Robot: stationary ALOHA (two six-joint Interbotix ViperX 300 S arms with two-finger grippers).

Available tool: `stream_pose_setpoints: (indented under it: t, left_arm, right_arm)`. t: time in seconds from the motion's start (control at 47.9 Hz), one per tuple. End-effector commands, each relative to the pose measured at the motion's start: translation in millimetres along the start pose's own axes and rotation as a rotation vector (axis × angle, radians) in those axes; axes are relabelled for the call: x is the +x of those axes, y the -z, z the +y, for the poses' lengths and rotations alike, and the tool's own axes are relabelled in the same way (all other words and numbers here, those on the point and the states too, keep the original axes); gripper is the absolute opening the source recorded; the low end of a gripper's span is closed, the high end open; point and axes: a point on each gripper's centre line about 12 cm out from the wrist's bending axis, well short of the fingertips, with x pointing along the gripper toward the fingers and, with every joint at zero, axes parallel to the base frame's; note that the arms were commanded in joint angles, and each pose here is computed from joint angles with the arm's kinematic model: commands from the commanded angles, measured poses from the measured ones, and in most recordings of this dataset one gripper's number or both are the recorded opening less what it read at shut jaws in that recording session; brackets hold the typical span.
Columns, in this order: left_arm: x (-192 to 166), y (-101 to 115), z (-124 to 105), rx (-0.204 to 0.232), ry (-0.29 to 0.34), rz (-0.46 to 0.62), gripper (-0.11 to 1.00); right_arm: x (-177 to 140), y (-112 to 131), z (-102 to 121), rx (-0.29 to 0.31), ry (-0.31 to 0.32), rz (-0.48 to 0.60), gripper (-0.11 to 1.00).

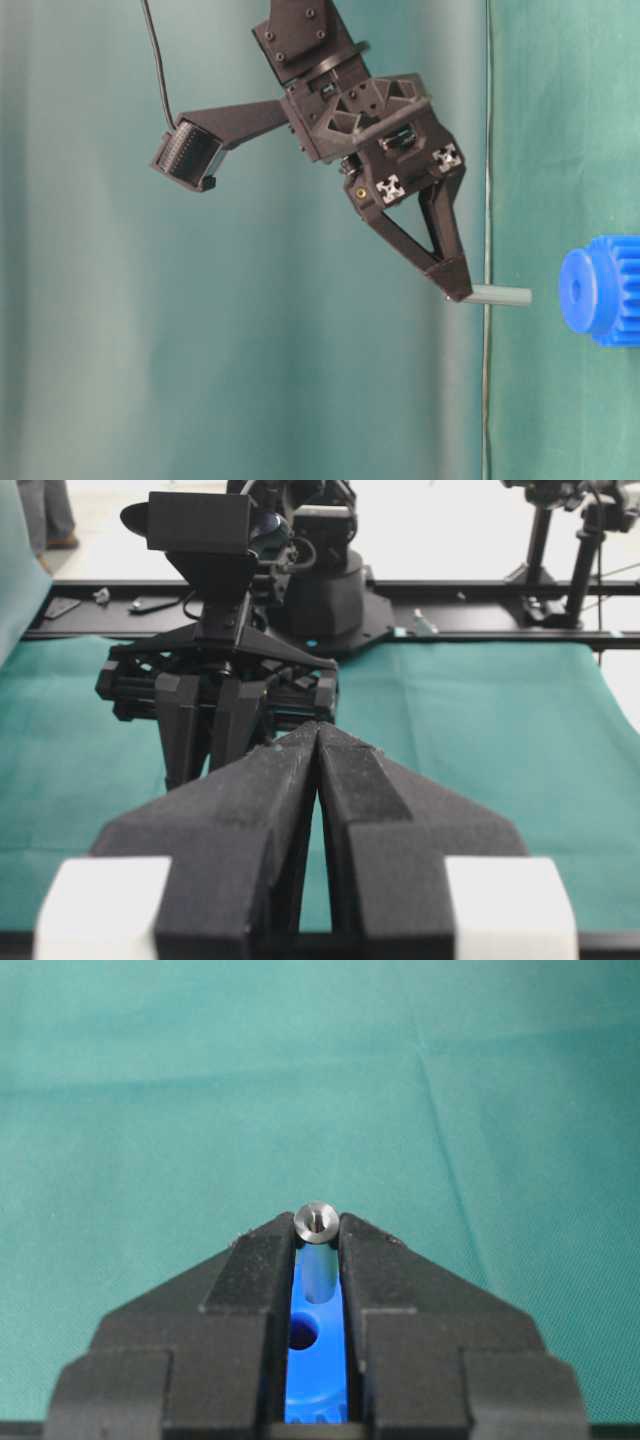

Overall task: Insert the shaft placed at a random location into the center hole of the small gear at another random location.
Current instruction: 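Carry the held shaft left over the blue gear's center hole, then align the shaft tip above the gear hole with the right gripper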

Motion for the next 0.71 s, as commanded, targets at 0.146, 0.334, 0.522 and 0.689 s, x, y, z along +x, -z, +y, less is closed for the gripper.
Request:
stream_pose_setpoints:
  t: [0.146, 0.334, 0.522, 0.689]
  left_arm:
    - [2.7, -7.6, -0.3, 0.0, 0.002, -0.017, 0.0]
    - [2.7, -7.6, 0.0, 0.0, 0.0, -0.017, 0.0]
    - [2.6, -7.0, 0.0, 0.0, 0.0, -0.015, 0.0]
    - [2.6, -6.8, -0.3, 0.0, 0.002, -0.014, 0.0]
  right_arm:
    - [1.8, -10.6, 1.5, -0.019, -0.003, -0.028, 0.13]
    - [9.4, -0.6, 1.5, -0.02, -0.003, -0.002, 0.13]
    - [14.3, 7.2, 1.5, -0.019, -0.003, 0.02, 0.13]
    - [15.2, 7.0, 1.5, -0.019, -0.003, 0.018, 0.13]
